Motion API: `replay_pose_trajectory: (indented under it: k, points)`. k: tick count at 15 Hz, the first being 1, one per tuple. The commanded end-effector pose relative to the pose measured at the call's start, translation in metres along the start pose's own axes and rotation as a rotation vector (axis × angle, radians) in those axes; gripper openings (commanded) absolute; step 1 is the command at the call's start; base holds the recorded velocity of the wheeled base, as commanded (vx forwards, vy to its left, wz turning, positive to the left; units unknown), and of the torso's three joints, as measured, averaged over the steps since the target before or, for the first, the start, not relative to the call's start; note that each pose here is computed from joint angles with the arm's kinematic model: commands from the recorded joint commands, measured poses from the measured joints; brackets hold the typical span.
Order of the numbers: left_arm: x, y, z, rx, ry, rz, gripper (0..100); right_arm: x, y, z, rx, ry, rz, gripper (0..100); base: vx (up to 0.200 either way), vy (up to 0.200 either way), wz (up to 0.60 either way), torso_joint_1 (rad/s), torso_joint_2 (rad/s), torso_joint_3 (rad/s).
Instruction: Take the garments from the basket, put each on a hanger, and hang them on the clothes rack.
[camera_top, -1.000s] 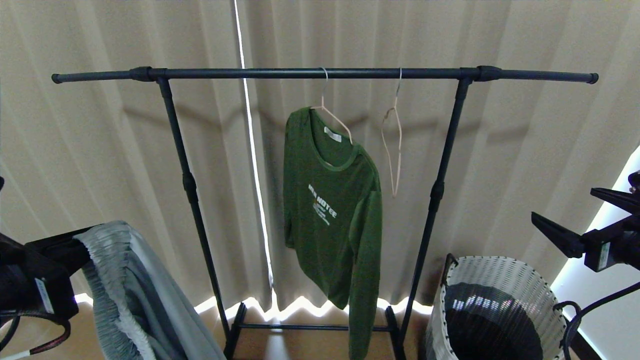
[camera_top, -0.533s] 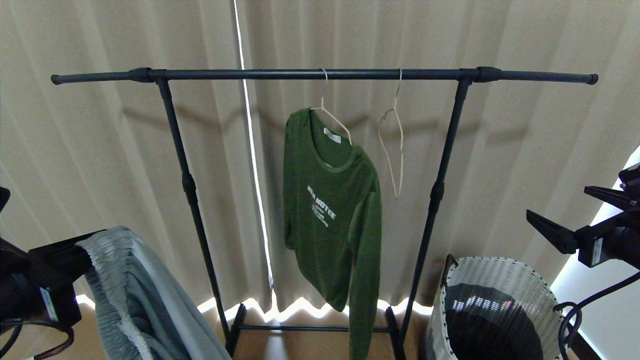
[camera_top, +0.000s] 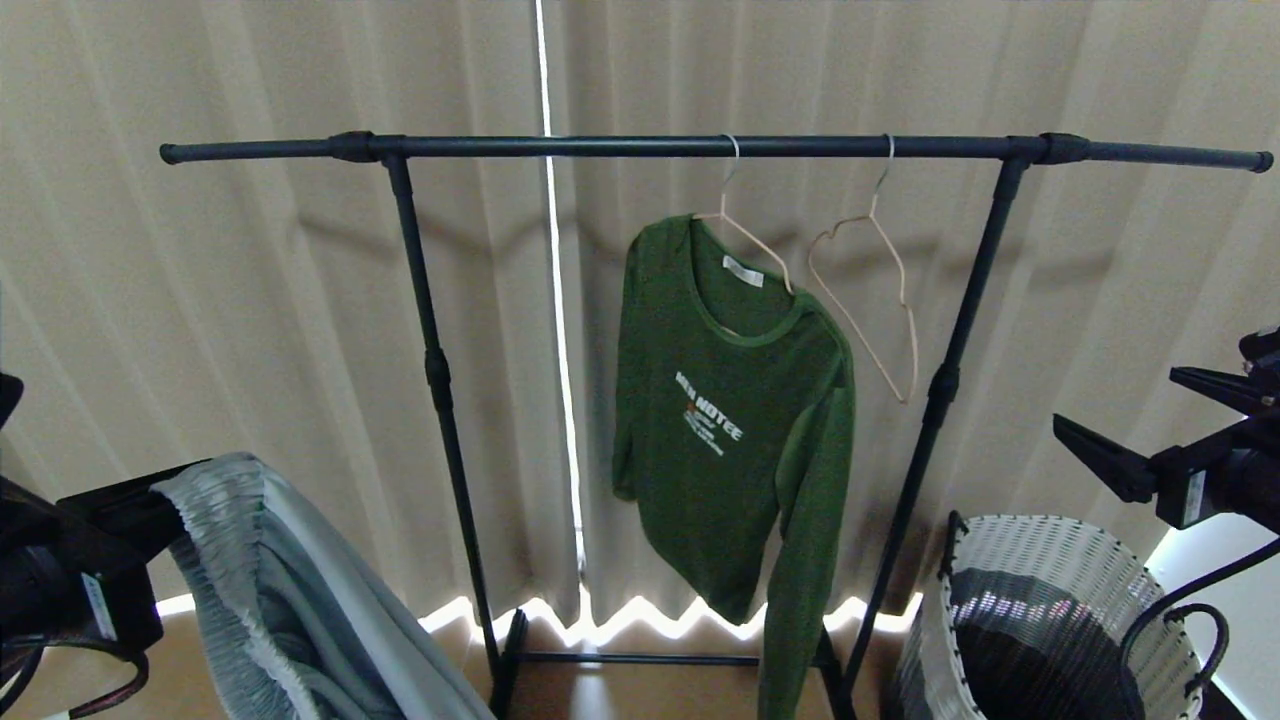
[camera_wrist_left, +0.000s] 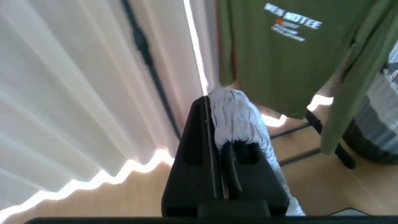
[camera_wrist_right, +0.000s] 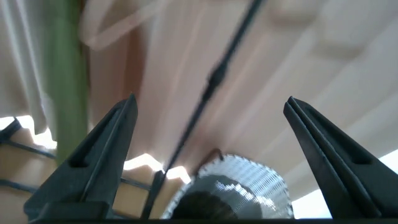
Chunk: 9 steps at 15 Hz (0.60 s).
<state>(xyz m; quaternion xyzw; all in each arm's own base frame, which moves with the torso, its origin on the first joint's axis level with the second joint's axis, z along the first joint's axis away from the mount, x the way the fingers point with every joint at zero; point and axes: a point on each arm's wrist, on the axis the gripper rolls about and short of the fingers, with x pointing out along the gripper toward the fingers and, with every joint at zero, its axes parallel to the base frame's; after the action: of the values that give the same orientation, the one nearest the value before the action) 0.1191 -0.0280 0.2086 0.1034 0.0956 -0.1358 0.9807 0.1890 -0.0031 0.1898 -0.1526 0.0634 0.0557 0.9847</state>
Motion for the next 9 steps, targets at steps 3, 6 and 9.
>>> replay_pose_trajectory:
  k: [3, 6, 9]
  points:
    - [0.0000, -0.0005, -0.0026, 0.002, 0.006, -0.001, 0, 0.0012, -0.0026, 0.0009, -0.005, -0.031, -0.025, 100, 0.000, 0.000, 0.00, 0.000, 0.00, 0.000]
    - [0.0000, -0.0004, -0.0031, 0.000, 0.008, 0.002, 0, 0.0004, -0.0032, -0.0007, -0.006, -0.027, -0.029, 100, 0.000, 0.000, 0.00, 0.000, 0.00, 0.000]
    - [0.0001, -0.0003, -0.0042, -0.002, 0.014, 0.004, 0, -0.0010, -0.0009, -0.0082, -0.002, 0.004, -0.024, 100, 0.000, 0.000, 0.00, 0.000, 0.00, 0.000]
